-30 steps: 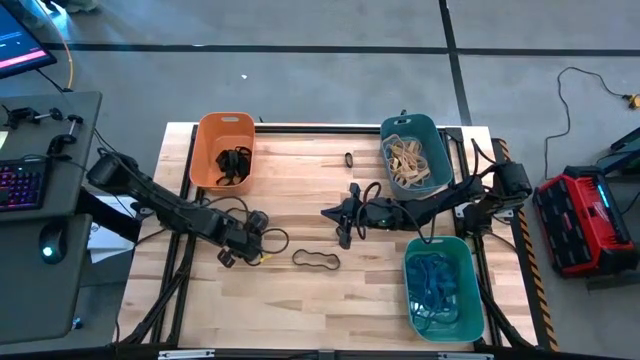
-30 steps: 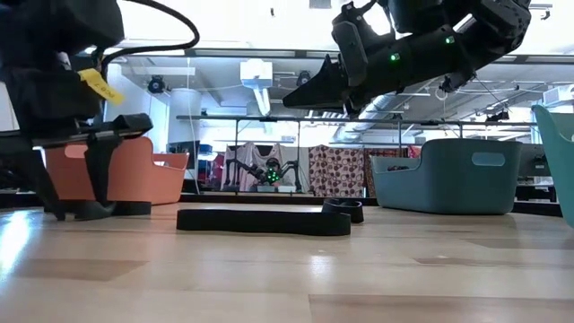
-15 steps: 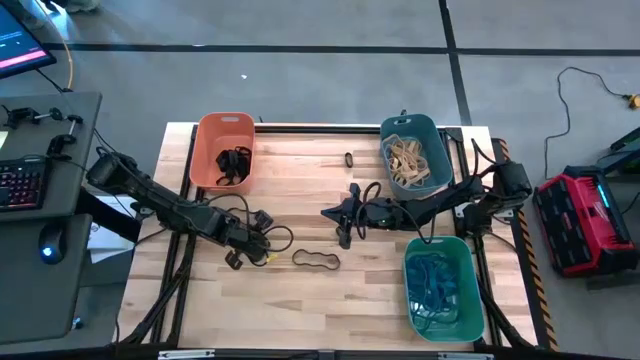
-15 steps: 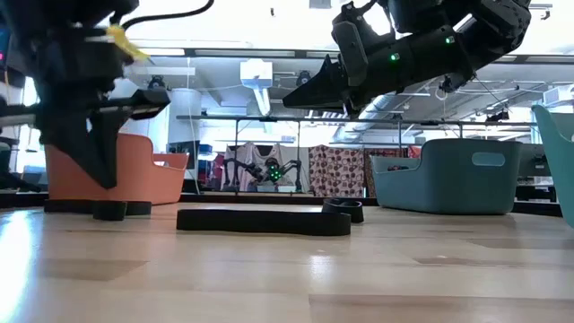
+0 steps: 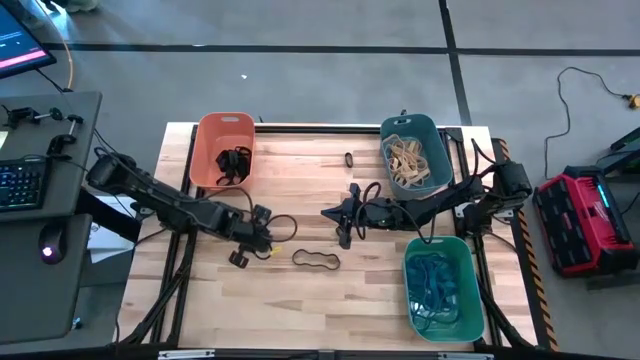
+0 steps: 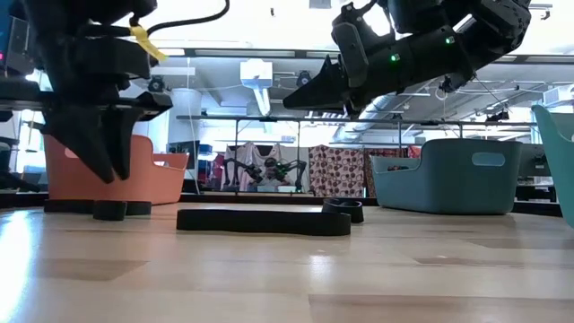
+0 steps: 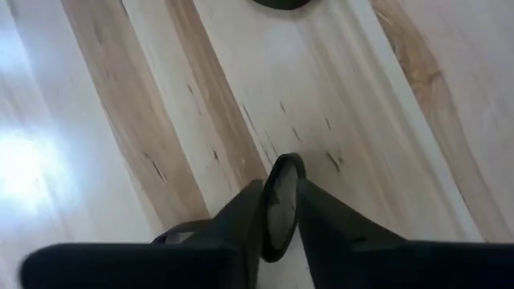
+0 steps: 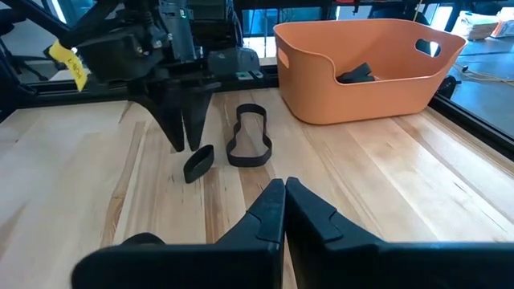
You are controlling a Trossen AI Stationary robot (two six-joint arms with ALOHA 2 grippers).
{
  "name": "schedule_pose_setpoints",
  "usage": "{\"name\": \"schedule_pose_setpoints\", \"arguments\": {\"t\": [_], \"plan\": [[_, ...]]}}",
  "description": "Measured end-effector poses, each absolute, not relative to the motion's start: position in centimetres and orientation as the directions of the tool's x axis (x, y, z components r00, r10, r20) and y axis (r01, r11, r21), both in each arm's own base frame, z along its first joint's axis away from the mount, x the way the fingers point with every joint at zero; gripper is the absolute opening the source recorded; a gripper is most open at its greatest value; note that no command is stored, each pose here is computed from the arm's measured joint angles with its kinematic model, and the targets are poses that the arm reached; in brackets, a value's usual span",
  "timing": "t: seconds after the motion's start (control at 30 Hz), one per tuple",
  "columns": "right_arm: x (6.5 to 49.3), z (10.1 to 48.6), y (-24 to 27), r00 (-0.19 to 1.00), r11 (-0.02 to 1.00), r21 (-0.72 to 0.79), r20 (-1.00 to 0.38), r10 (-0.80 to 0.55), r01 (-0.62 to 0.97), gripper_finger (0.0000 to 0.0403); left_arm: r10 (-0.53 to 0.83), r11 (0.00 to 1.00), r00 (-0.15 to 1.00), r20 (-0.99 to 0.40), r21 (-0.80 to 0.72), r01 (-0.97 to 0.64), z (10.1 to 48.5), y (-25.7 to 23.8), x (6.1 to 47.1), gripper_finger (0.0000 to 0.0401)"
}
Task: Sort rubber bands into baskets
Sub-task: Put the black rubber band into the orange bin
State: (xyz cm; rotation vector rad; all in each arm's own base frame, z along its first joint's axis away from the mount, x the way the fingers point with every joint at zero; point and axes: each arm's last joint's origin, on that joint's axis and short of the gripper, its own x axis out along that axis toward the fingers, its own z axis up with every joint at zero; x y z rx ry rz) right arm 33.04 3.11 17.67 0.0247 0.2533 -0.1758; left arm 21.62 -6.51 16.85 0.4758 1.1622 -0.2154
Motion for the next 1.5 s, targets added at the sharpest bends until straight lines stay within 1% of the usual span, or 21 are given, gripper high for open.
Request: {"name": "schedule_pose_setpoints", "arguments": {"t": [0.2,0.33,0.43,0.53,0.63,0.73,0.8,0.93,0.97,1.07,1.23,1.37,1.5], "plan": [[33.0,17.6,3.1,0.951,0.985,-0.007,-0.258,-0.170,0.174,0.0000,0.031,0.908,0.368,-0.929,0.180,0.378,16.8,-5.5,21.9,0.0129],[33.0,17.6,3.1,0.951,0.985,-0.007,-0.258,-0.170,0.174,0.0000,0.033,0.920,0.345,-0.938,0.164,0.357,16.4,-4.9,22.1,0.0163],[33.0,17.6,3.1,0.951,0.985,-0.007,-0.258,-0.170,0.174,0.0000,0.005,0.923,0.301,-0.953,0.121,0.366,15.7,-4.6,22.3,0.0175],[33.0,17.6,3.1,0.950,0.985,-0.009,-0.263,-0.170,0.174,0.0000,-0.006,0.924,0.256,-0.967,0.093,0.370,14.8,-4.5,22.6,0.0176],[33.0,17.5,3.1,0.949,0.985,-0.010,-0.266,-0.170,0.174,0.0000,0.000,0.921,0.226,-0.974,0.088,0.380,14.1,-4.5,22.7,0.0167],[33.0,17.5,3.1,0.949,0.985,-0.012,-0.266,-0.170,0.173,0.0000,0.001,0.920,0.218,-0.976,0.086,0.382,13.8,-4.6,22.8,0.0141],[33.0,17.5,3.1,0.949,0.985,-0.011,-0.265,-0.170,0.173,0.0000,-0.005,0.915,0.215,-0.977,0.082,0.396,13.8,-4.6,22.8,0.0112],[33.0,17.5,3.1,0.949,0.985,-0.010,-0.265,-0.170,0.173,0.0000,-0.030,0.902,0.219,-0.975,0.068,0.425,13.8,-4.7,22.9,0.0026],[33.0,17.5,3.1,0.949,0.985,-0.010,-0.265,-0.170,0.174,0.0000,-0.030,0.903,0.220,-0.975,0.068,0.424,13.9,-4.7,22.9,0.0014],[33.0,17.5,3.1,0.949,0.985,-0.010,-0.265,-0.170,0.173,0.0000,-0.017,0.914,0.242,-0.970,0.083,0.397,14.8,-4.7,23.3,0.0013],[33.0,17.5,3.1,0.948,0.985,-0.012,-0.270,-0.170,0.173,0.0000,0.013,0.932,0.318,-0.948,0.126,0.339,18.3,-4.1,23.9,0.0004],[32.9,17.2,3.1,0.939,0.984,-0.006,-0.300,-0.171,0.177,0.0000,0.041,0.971,0.352,-0.935,0.121,0.207,21.3,-2.2,23.3,0.0003],[32.9,17.1,3.1,0.936,0.984,0.002,-0.307,-0.171,0.181,0.0000,0.137,0.986,0.392,-0.910,0.162,0.031,23.9,0.2,21.5,0.0002]]}}
